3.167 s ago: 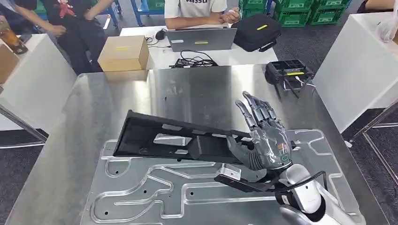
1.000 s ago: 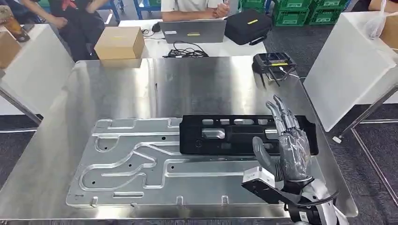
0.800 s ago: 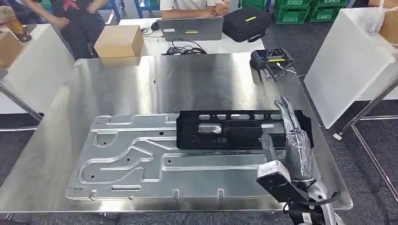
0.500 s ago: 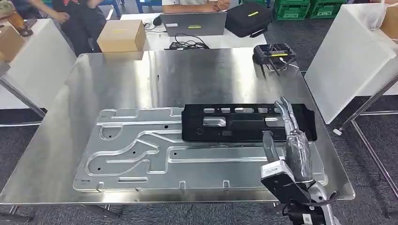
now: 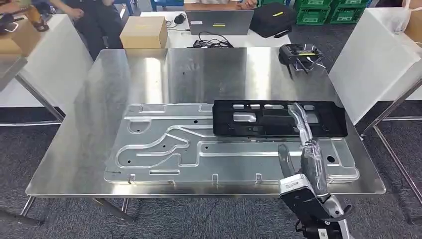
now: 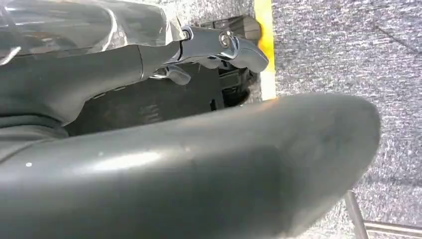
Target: Take the parts from the cabinet and place them on the table.
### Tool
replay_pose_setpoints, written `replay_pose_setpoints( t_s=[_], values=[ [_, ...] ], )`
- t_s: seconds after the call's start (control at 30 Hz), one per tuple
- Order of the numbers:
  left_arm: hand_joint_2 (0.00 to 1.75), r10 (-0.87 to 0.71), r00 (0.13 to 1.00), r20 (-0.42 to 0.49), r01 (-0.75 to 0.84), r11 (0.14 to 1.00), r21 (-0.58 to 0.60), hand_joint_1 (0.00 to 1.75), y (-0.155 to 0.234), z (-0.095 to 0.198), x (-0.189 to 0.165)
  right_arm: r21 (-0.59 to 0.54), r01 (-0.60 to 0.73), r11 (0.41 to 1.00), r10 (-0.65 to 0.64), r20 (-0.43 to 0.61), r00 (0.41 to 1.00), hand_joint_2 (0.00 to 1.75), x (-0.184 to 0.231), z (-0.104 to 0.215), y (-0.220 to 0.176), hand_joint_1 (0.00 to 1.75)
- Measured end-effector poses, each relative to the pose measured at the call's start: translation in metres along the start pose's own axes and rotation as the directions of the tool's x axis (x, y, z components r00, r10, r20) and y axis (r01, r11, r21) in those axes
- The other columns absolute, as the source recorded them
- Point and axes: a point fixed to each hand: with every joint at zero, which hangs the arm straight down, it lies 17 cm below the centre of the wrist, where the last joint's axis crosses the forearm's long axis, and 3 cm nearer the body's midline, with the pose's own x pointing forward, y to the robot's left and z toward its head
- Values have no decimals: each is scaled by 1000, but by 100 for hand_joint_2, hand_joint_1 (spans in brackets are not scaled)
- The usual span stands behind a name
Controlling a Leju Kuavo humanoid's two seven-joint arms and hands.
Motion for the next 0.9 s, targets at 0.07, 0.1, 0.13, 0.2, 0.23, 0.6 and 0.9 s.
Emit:
replay_pose_setpoints(
  t_s=[0.07, 0.1, 0.13, 0.2, 0.23, 0.6, 0.9],
  values=[
    [0, -4, 1000, 12, 4, 1000, 2, 0, 0, 0, 3, -4, -11, 1000, 11, 9, 1000, 0, 2, -1, 0, 0],
    [0, -8, 1000, 16, 8, 1000, 2, 0, 0, 0, 3, -3, -19, 1000, 19, 9, 1000, 0, 2, -1, 0, 0],
    [0, -10, 1000, 18, 10, 1000, 6, 0, 2, 0, 3, -2, -23, 1000, 23, 8, 1000, 0, 2, 0, 1, 0],
    [0, -15, 1000, 24, 15, 1000, 7, 0, 2, 0, 4, 1, -24, 1000, 24, 5, 1000, 0, 2, -1, 2, 0],
    [0, -16, 999, 31, 16, 1000, 8, 0, 2, -1, 6, 3, -24, 1000, 24, 5, 1000, 0, 2, -1, 3, 0],
    [0, -11, 1000, 27, 11, 1000, 7, 0, 2, 0, 5, 1, -33, 999, 33, 10, 999, 0, 4, -2, 5, 0],
    [0, -7, 1000, 25, 7, 1000, 6, 0, 1, 0, 3, 4, -42, 999, 42, 2, 999, 0, 1, 0, 8, 0]
  ],
)
